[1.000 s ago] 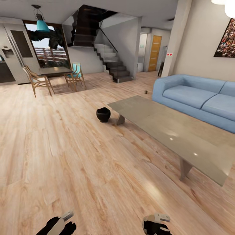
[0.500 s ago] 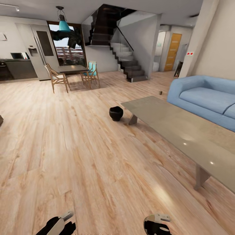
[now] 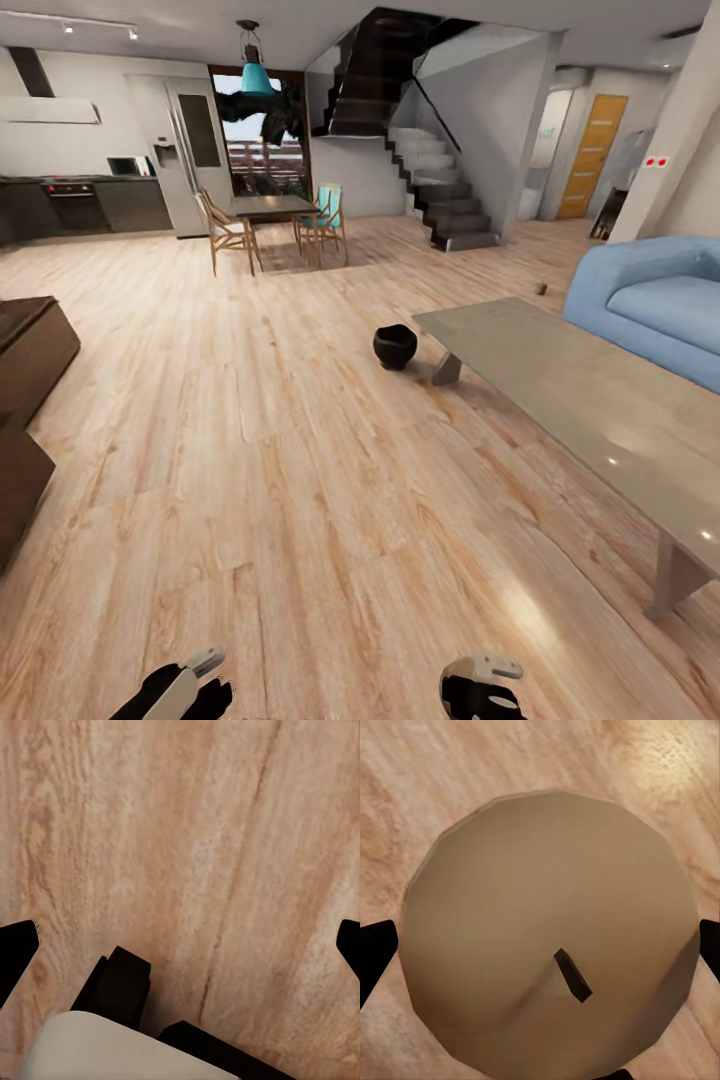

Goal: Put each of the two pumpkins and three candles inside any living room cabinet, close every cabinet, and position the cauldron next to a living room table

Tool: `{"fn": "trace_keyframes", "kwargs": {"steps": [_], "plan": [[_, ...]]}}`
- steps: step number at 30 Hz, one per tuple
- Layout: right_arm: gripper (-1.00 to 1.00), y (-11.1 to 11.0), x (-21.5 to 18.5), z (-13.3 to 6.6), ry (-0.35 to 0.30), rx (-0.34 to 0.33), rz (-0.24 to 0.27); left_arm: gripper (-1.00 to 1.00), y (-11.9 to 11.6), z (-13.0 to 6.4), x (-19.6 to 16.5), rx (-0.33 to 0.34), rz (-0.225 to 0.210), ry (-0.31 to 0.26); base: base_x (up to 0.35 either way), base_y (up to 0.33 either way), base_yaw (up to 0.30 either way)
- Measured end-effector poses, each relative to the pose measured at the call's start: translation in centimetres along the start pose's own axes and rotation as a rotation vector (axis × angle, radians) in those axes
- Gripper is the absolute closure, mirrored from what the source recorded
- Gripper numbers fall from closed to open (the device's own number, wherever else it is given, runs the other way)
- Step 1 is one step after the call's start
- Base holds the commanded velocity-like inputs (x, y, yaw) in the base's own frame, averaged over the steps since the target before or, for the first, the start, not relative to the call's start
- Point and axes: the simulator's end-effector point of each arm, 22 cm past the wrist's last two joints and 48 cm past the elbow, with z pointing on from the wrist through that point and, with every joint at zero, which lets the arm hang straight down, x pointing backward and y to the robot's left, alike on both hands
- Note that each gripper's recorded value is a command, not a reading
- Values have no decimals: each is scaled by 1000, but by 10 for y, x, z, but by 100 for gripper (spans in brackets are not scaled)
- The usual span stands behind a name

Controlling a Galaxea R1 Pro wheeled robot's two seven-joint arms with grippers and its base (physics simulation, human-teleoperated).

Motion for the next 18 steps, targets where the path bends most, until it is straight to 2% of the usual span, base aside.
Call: {"fn": "trace_keyframes", "kwargs": {"steps": [4,10,18], "plan": [[100,0,1,0,2,0,0,-100,0,1,0,0,-1,0,0,0,275],[100,0,3,1,4,1,-1,-100,1,1,-12,-3,-25,-62,0,0,275],[100,0,4,2,6,1,-1,-100,1,2,-13,-5,-27,-67,0,0,275]]}}
